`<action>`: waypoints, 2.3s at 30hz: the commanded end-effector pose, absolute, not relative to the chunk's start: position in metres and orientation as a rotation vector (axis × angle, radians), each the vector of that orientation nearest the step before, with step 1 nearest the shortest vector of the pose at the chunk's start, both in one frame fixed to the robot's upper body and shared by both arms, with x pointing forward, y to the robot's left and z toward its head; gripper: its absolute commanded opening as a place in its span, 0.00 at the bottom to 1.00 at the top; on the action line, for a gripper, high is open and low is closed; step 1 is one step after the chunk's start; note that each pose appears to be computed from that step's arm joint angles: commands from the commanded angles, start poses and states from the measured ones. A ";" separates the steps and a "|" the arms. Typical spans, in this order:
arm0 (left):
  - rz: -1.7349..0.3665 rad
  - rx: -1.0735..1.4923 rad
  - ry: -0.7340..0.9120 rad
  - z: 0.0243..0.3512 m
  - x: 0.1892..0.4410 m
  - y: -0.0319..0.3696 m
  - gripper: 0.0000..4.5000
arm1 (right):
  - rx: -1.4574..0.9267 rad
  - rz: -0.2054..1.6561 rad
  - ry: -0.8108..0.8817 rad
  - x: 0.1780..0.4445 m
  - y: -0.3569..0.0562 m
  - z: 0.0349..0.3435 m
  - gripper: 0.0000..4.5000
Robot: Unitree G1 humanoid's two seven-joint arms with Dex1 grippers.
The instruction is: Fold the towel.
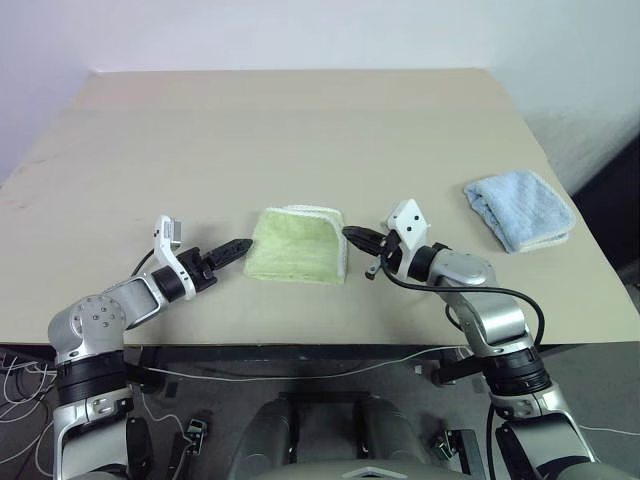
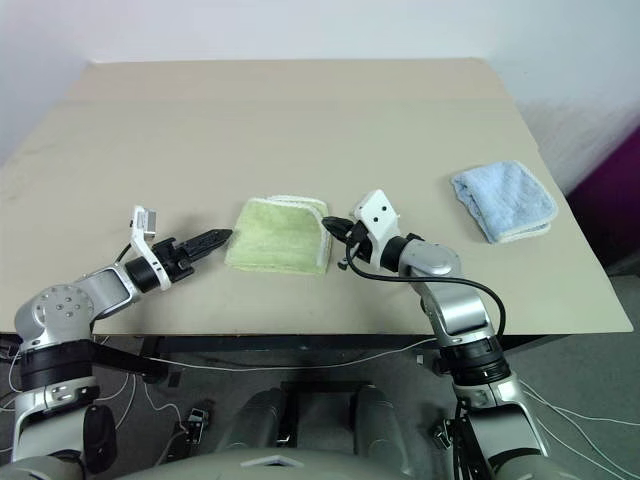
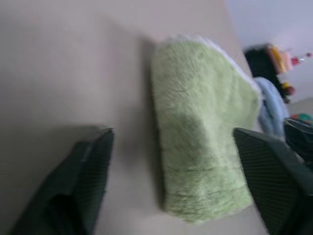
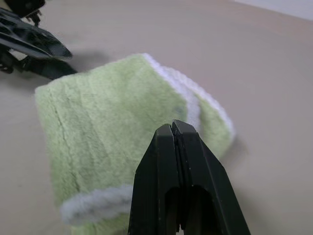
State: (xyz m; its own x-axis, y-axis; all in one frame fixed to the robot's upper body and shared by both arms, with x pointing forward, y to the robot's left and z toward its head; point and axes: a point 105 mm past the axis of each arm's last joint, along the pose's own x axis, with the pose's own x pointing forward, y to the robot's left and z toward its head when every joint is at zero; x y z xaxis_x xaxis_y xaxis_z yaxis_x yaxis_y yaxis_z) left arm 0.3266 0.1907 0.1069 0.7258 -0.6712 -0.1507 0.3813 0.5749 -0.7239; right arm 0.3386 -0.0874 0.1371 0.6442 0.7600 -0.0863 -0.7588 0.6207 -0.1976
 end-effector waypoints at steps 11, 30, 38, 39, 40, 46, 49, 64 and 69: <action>-0.821 -0.788 0.571 0.099 0.328 0.130 0.99 | -0.236 0.847 -0.068 0.328 -0.091 0.152 0.00; -0.830 -0.851 0.571 0.096 0.324 0.121 0.41 | -0.235 0.832 -0.076 0.329 -0.092 0.156 0.00; -0.789 -0.873 0.526 0.095 0.327 0.125 0.00 | -0.234 0.832 -0.080 0.330 -0.092 0.157 0.00; -0.783 -0.880 0.514 0.096 0.328 0.127 0.00 | -0.234 0.832 -0.080 0.329 -0.092 0.157 0.00; -0.775 -0.884 0.502 0.097 0.329 0.129 0.00 | -0.234 0.832 -0.081 0.329 -0.092 0.157 0.00; -0.655 -0.909 0.354 0.117 0.349 0.157 0.00 | -0.236 0.823 -0.084 0.330 -0.093 0.158 0.00; -0.489 -0.936 0.153 0.146 0.371 0.202 0.00 | -0.238 0.811 -0.088 0.332 -0.096 0.159 0.00; 0.250 -0.867 -0.263 0.166 0.336 0.428 0.00 | -0.236 0.819 -0.093 0.334 -0.094 0.159 0.00; 0.339 -0.893 -0.182 0.122 0.317 0.434 0.00 | -0.236 0.824 -0.086 0.334 -0.093 0.156 0.00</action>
